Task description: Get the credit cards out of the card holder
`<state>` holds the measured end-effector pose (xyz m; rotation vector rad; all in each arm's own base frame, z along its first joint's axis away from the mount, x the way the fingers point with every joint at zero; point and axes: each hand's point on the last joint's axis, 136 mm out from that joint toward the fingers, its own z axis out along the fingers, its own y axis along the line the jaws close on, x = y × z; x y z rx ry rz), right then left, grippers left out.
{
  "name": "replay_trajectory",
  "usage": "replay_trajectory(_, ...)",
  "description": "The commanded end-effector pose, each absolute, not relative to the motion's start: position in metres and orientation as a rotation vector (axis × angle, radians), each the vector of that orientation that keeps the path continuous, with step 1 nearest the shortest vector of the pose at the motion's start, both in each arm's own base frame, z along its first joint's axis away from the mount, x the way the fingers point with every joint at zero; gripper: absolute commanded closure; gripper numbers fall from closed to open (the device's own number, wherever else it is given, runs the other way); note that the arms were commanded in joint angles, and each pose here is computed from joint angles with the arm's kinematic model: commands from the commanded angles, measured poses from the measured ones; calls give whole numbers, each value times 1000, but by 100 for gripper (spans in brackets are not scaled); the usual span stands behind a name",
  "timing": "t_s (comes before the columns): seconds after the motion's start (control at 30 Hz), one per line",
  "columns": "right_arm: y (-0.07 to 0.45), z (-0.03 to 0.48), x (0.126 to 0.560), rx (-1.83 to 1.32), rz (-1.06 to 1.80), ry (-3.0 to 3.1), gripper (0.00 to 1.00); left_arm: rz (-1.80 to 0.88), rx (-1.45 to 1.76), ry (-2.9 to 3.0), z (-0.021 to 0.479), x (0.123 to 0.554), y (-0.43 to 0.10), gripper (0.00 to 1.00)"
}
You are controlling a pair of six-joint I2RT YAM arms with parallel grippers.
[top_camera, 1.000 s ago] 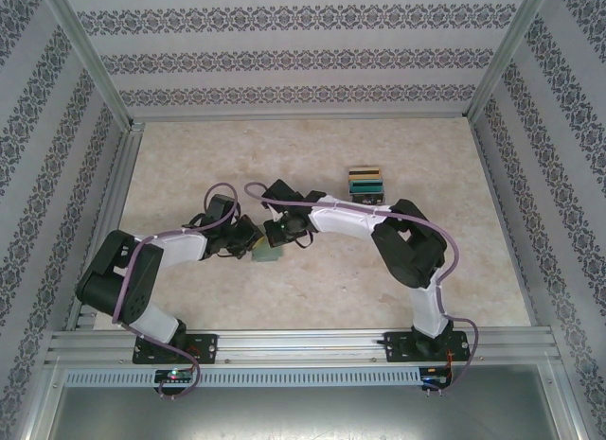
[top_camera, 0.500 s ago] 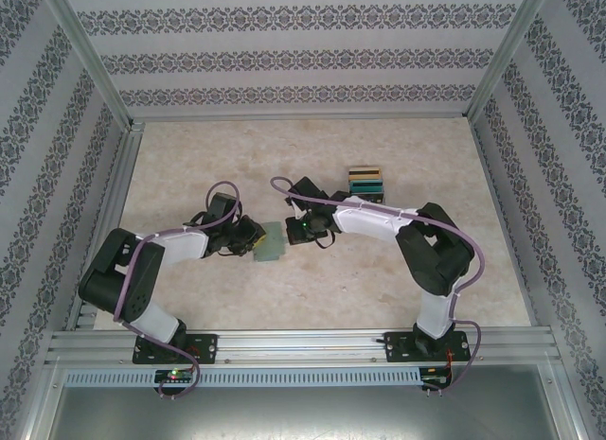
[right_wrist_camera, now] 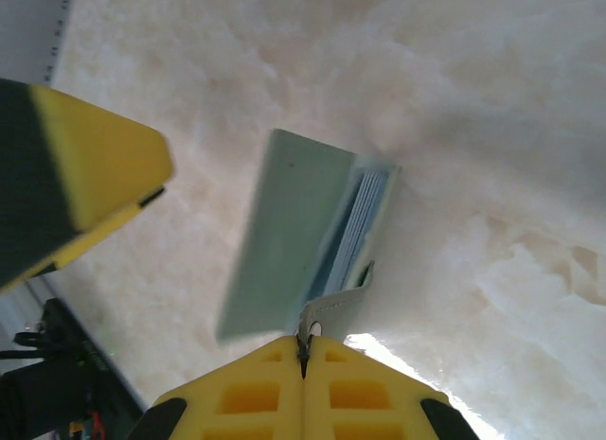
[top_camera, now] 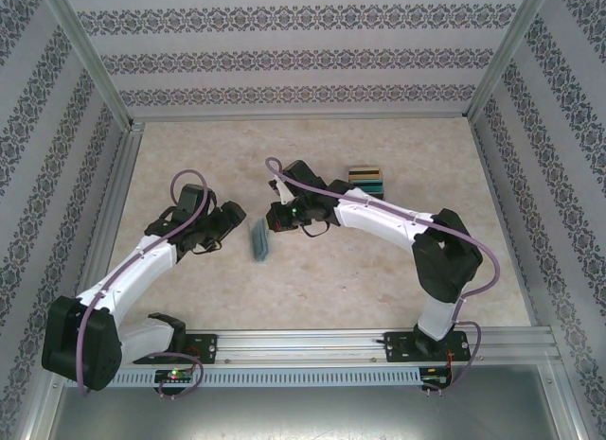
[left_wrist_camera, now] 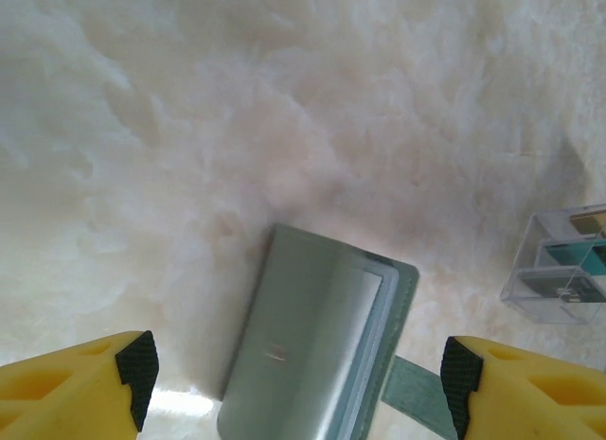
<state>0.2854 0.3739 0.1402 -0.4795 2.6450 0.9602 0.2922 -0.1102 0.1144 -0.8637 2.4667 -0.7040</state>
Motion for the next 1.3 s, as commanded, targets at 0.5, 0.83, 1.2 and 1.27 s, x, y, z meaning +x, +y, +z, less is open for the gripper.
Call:
replay_trajectory(0.5, 281, 106, 260, -284, 737, 2741, 100, -791, -771, 2557, 94, 273, -123, 16)
replay_trajectory(0.83, 244, 96, 263, -259, 504, 2734, 56, -794, -665, 2600, 93, 271, -133, 20)
replay_trajectory(1.2, 299, 95, 255, -318, 604, 2723, 82, -717, -461, 2722, 82, 277, -152, 56)
replay_trajectory(1.27, 308, 81, 254, -307, 635, 2744, 86, -748, -415, 2731, 80, 280, -161, 67)
